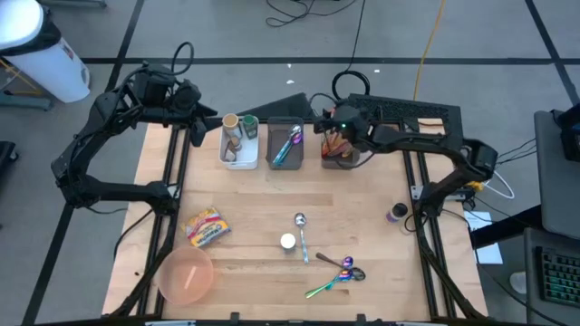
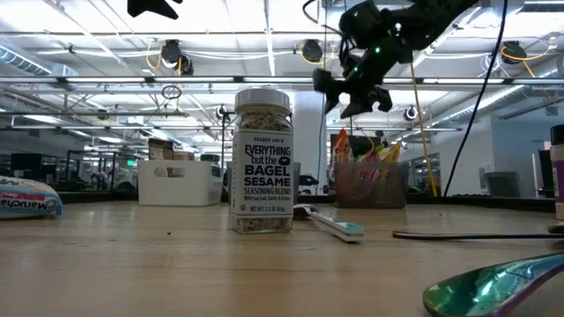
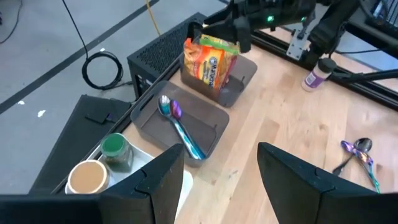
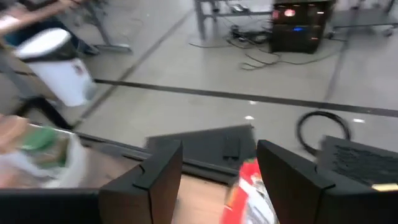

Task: Pick & Place Food Item
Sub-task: Put the patterned spoon into the left black bin

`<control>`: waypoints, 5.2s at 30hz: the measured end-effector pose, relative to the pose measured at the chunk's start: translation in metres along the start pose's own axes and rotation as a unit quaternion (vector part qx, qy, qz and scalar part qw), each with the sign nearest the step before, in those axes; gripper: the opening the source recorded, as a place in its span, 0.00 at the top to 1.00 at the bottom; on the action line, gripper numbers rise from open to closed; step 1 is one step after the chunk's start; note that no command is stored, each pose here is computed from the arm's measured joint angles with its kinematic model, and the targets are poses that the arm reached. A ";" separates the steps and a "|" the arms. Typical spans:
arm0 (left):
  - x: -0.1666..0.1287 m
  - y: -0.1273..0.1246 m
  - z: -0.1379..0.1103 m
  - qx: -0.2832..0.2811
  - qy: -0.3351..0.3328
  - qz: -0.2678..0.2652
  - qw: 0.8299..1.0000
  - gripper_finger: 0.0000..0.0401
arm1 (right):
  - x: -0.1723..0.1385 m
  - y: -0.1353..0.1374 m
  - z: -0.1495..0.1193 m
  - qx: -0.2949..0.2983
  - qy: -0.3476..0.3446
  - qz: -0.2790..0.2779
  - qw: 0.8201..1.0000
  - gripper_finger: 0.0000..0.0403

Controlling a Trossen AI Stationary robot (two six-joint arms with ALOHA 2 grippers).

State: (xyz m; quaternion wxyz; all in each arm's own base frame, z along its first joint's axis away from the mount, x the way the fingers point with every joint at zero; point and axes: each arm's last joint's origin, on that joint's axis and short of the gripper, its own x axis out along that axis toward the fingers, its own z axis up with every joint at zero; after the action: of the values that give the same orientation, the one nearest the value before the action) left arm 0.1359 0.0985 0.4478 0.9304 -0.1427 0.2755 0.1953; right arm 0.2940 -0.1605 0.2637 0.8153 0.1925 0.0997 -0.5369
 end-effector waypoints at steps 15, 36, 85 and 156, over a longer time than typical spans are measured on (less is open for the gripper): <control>0.004 0.001 0.007 -0.022 -0.027 -0.005 0.999 0.47 | -0.048 0.052 0.037 0.092 -0.094 0.400 0.907 0.51; -0.002 -0.017 -0.075 -0.177 0.234 -0.025 0.956 0.47 | -0.099 0.092 0.008 0.039 -0.009 0.590 0.807 0.51; 0.151 -0.157 -0.130 -0.199 0.143 -0.227 0.942 0.47 | -0.142 0.115 -0.202 -0.054 0.369 0.252 0.893 0.51; 0.151 -0.159 -0.112 -0.215 0.036 -0.236 0.947 0.47 | -0.130 0.096 -0.047 0.022 0.139 0.396 0.907 1.00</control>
State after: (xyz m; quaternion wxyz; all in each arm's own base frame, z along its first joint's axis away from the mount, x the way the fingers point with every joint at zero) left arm 0.2714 -0.0409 0.2966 0.8865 -0.4074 0.2185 0.0198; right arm 0.3319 0.0018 0.2889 0.9344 0.3067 0.1160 -0.1393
